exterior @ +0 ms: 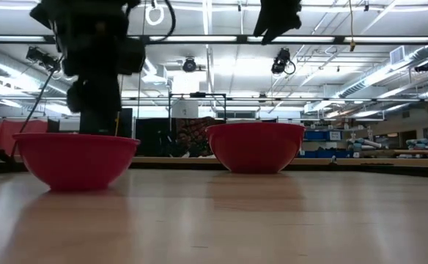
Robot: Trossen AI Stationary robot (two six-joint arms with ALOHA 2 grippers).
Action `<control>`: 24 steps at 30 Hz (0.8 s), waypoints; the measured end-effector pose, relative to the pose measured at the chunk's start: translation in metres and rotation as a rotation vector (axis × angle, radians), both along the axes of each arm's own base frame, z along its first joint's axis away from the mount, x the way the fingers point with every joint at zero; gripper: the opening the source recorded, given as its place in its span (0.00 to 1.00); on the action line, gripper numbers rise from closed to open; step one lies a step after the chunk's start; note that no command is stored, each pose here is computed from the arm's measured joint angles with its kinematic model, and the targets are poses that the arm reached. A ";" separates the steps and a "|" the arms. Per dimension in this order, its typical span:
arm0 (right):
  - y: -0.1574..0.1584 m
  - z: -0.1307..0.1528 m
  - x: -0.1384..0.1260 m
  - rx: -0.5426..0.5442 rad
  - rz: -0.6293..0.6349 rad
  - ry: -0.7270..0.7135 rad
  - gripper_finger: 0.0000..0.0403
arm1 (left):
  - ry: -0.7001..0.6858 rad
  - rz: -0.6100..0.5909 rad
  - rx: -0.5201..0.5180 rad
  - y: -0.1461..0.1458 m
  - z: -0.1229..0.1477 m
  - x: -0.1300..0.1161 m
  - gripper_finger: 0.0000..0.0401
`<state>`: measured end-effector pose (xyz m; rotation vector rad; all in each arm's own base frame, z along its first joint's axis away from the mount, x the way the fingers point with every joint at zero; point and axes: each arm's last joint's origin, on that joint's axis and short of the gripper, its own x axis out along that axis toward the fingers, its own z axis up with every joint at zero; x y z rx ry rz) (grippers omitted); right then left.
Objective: Nest bowls inside each other
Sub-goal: Stack the pink bowl on top of the blue bowl
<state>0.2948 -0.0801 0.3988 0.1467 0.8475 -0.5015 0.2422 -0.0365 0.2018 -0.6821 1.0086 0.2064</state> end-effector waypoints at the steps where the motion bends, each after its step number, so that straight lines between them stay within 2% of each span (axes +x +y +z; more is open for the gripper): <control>1: 0.000 -0.006 0.002 0.029 0.020 0.000 0.61 | -0.032 -0.012 0.003 0.000 0.006 -0.002 0.48; 4: 0.002 -0.029 0.011 0.117 0.075 -0.013 0.61 | -0.061 -0.030 0.035 0.003 0.019 -0.015 0.48; 9: 0.026 -0.070 0.032 0.238 0.155 -0.104 0.61 | -0.222 -0.007 0.082 0.003 0.048 -0.031 0.48; 12: 0.045 -0.091 0.046 0.310 0.182 -0.128 0.61 | -0.338 -0.002 0.161 -0.002 0.063 -0.040 0.48; 17: 0.077 -0.118 0.075 0.343 0.248 -0.038 0.60 | -0.526 0.087 0.368 -0.011 0.086 -0.054 0.48; 20: 0.090 -0.128 0.095 0.372 0.282 -0.027 0.60 | -0.523 0.129 0.432 -0.011 0.089 -0.066 0.48; 24: 0.101 -0.147 0.122 0.374 0.308 -0.027 0.60 | -0.435 0.153 0.424 -0.011 0.083 -0.079 0.48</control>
